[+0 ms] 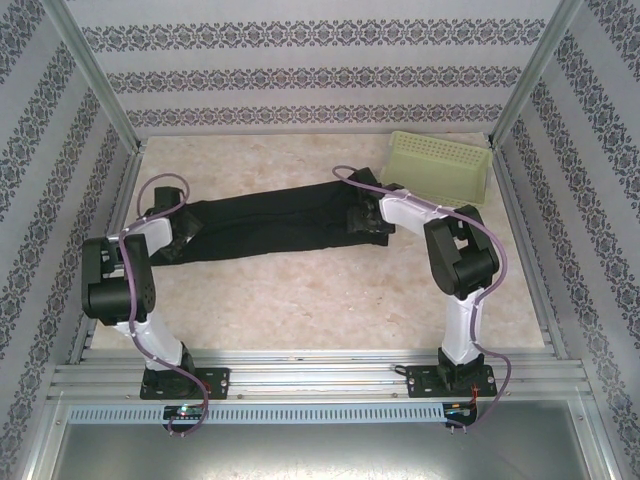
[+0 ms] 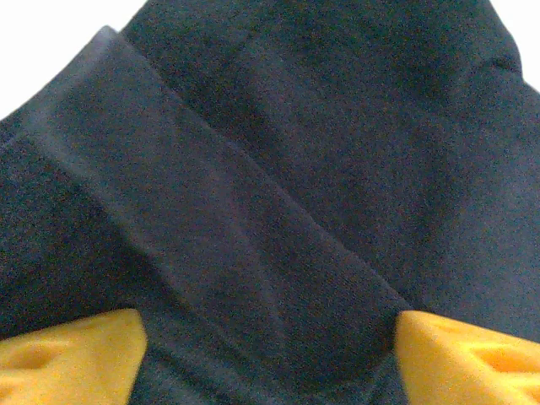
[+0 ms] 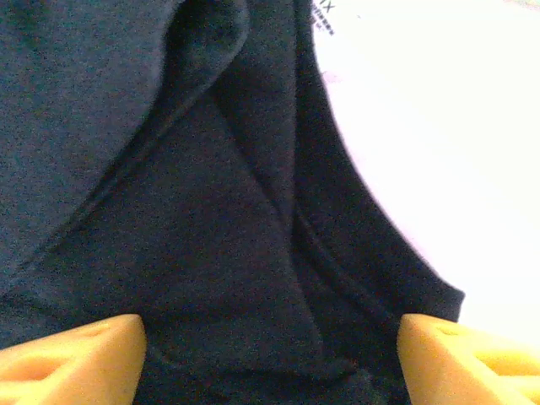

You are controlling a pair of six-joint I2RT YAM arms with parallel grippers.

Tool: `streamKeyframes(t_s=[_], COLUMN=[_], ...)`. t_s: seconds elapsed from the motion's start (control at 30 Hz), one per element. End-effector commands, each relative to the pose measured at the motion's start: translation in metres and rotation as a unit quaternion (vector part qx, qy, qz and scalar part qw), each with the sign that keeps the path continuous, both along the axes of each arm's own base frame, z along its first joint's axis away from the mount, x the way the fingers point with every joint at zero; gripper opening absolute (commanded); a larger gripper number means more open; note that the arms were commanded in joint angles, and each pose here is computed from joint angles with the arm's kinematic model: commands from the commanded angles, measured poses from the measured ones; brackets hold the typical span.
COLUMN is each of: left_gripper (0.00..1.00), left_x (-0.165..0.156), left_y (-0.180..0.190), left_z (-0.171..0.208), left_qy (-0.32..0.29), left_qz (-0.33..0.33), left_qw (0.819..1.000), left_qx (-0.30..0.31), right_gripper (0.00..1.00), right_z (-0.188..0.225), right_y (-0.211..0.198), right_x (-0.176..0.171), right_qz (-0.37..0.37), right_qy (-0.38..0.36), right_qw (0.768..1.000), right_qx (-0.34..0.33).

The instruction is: Fold the inside-out t-shirt

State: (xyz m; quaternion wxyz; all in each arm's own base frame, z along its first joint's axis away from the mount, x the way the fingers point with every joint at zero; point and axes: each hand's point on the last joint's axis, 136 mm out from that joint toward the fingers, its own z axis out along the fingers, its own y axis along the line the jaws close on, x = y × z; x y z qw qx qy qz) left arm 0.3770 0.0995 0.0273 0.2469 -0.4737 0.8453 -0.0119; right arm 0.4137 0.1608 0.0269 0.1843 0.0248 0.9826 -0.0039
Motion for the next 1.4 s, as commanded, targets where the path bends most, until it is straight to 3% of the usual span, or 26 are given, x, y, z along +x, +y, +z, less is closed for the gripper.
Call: streamKeyframes(t_s=[0.0,0.17,0.2,0.33,0.5,0.67,0.8,0.97,1.13,1.23,1.37], left_gripper=[0.88,0.91,0.91,0.92,0.92,0.92,0.92,0.92,0.92,0.93,0.93], left_x=[-0.024,-0.016,-0.014,-0.013,-0.015,-0.018,-0.021,-0.024,-0.03,-0.034,-0.043], left_y=[0.011,0.013,0.013,0.013,0.014,0.016,0.018,0.018,0.015,0.014,0.007], left_z=[-0.004,0.013,0.015,0.015,0.012,0.005,0.002,0.001,-0.002,-0.004,-0.005], left_qy=[0.009,-0.015,-0.019,-0.016,-0.014,-0.009,-0.01,-0.012,-0.014,-0.013,-0.023], left_qz=[0.027,0.021,0.018,0.014,0.016,0.025,0.034,0.038,0.044,0.048,0.052], left_qw=[1.0,1.0,1.0,1.0,1.0,0.999,0.999,0.999,0.998,0.998,0.997], left_qx=[-0.009,-0.015,-0.016,-0.015,-0.014,-0.02,-0.023,-0.026,-0.031,-0.034,-0.045], right_gripper=[0.82,0.92,0.98,0.98,0.98,0.98,0.91,0.69,0.37,0.16,0.01], right_z=[0.002,0.033,0.039,0.049,0.027,0.0,-0.014,-0.026,-0.027,-0.014,0.02], right_y=[0.013,0.016,0.017,0.029,0.032,0.032,0.049,0.069,0.075,0.065,0.043], right_x=[-0.019,-0.01,-0.005,0.016,0.035,0.038,0.033,0.026,0.023,0.022,0.018], right_qz=[0.002,0.009,0.013,0.018,-0.001,-0.017,-0.003,0.009,0.015,0.016,0.014], right_qy=[0.013,-0.03,-0.037,-0.051,-0.029,0.005,0.029,0.048,0.05,0.029,-0.015], right_qw=[1.0,0.999,0.999,0.998,0.999,1.0,0.999,0.997,0.997,0.999,1.0], right_qx=[0.008,0.016,0.018,0.037,0.033,0.021,0.035,0.053,0.057,0.031,-0.007])
